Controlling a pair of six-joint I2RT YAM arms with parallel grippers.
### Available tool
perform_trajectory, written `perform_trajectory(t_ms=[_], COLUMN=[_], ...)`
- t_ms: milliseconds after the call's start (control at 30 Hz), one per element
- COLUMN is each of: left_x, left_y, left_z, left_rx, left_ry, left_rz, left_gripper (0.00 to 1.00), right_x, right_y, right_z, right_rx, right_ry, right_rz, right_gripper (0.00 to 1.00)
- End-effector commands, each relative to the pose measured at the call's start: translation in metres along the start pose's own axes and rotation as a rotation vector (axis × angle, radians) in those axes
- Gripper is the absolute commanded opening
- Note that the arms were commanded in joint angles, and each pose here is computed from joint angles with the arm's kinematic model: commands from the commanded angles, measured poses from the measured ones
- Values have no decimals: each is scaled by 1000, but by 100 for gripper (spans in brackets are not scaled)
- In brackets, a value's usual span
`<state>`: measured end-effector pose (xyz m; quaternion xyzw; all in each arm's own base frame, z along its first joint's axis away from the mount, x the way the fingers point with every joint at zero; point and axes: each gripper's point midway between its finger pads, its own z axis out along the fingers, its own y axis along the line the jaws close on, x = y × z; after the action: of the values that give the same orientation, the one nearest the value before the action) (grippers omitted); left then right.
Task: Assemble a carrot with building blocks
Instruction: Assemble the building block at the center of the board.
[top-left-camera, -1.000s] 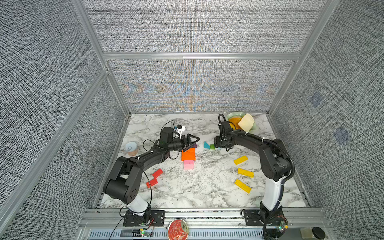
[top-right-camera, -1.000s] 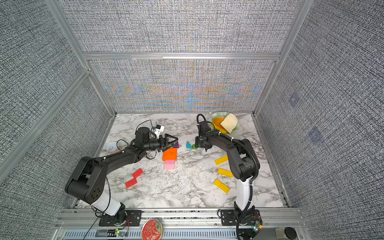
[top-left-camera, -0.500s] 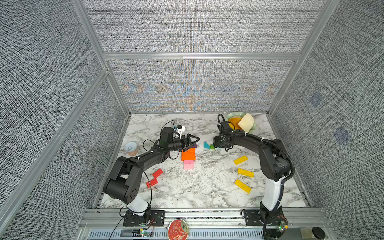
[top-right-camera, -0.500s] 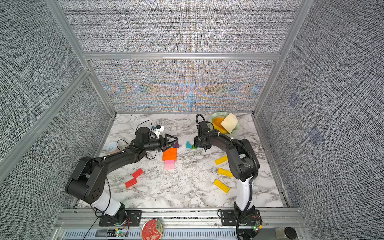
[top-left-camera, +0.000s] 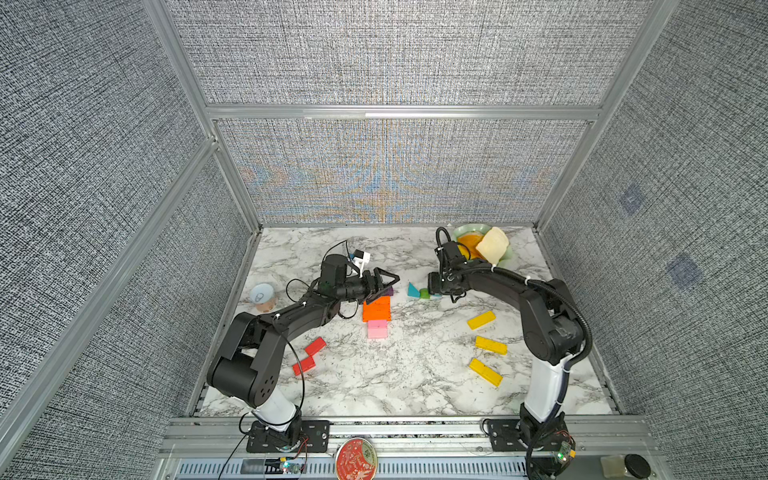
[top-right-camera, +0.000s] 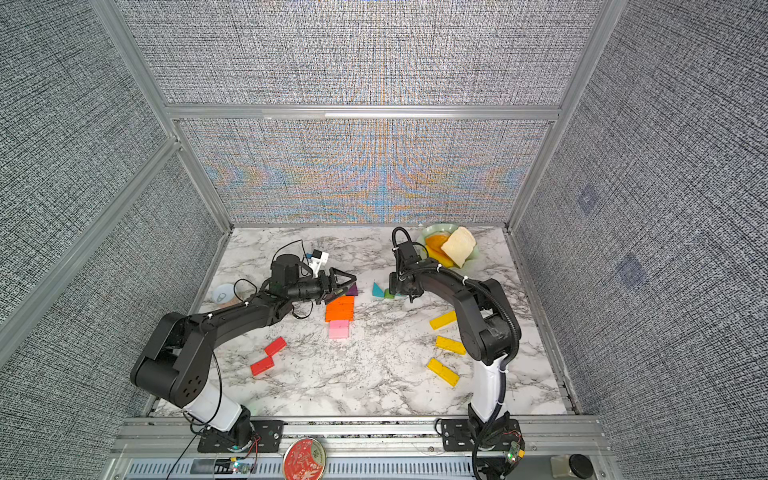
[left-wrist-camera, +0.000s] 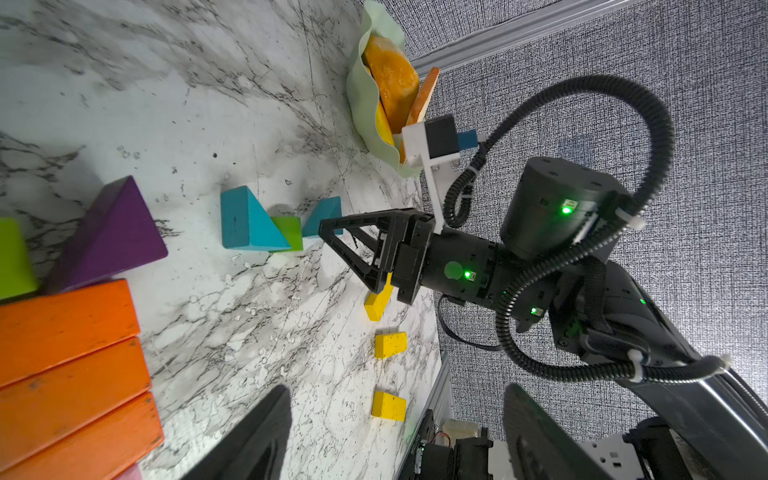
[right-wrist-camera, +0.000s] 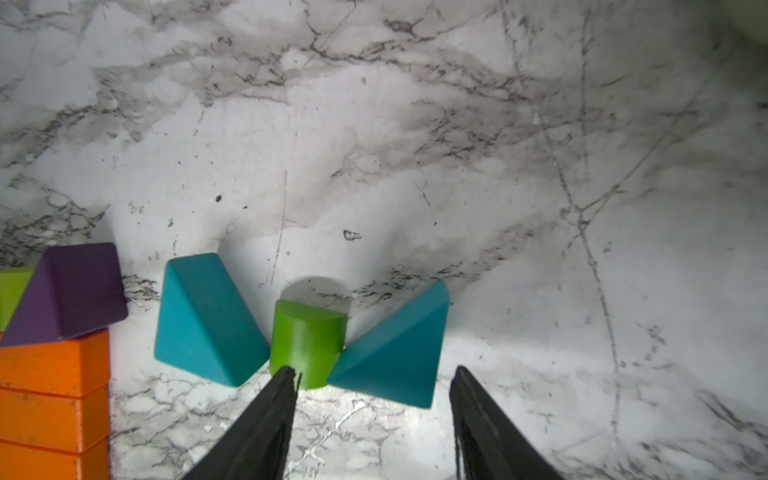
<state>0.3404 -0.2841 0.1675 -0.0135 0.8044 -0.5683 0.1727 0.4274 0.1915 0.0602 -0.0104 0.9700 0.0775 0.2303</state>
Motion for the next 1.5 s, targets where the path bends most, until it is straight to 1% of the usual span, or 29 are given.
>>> perform_trajectory(t_ms=[0, 267, 433, 933, 1100, 1467], left_x=[-2, -3, -2, -2, -2, -1], left_y=[-7, -7, -8, -8, -6, -6], left_z=[0, 0, 0, 0, 1, 1], left_rx=[23, 24, 27, 26, 23, 23], left_ry=[2, 2, 4, 5, 7, 9], left_rz=[19, 23, 23, 21, 18, 17], left_gripper=[81, 81, 81, 81, 81, 81], right_x=[-6, -17, -13, -6, -3, -1], right_y=[-9, -22, -25, -24, -13, -5], right_z=[-3, 9, 16, 13, 13, 9], right_rx=[44, 125, 134, 115, 59, 32], right_ry=[-18, -8, 12, 16, 20, 13], right_rz=[6, -3, -4, 1, 12, 20], right_gripper=[64, 64, 64, 64, 64, 61])
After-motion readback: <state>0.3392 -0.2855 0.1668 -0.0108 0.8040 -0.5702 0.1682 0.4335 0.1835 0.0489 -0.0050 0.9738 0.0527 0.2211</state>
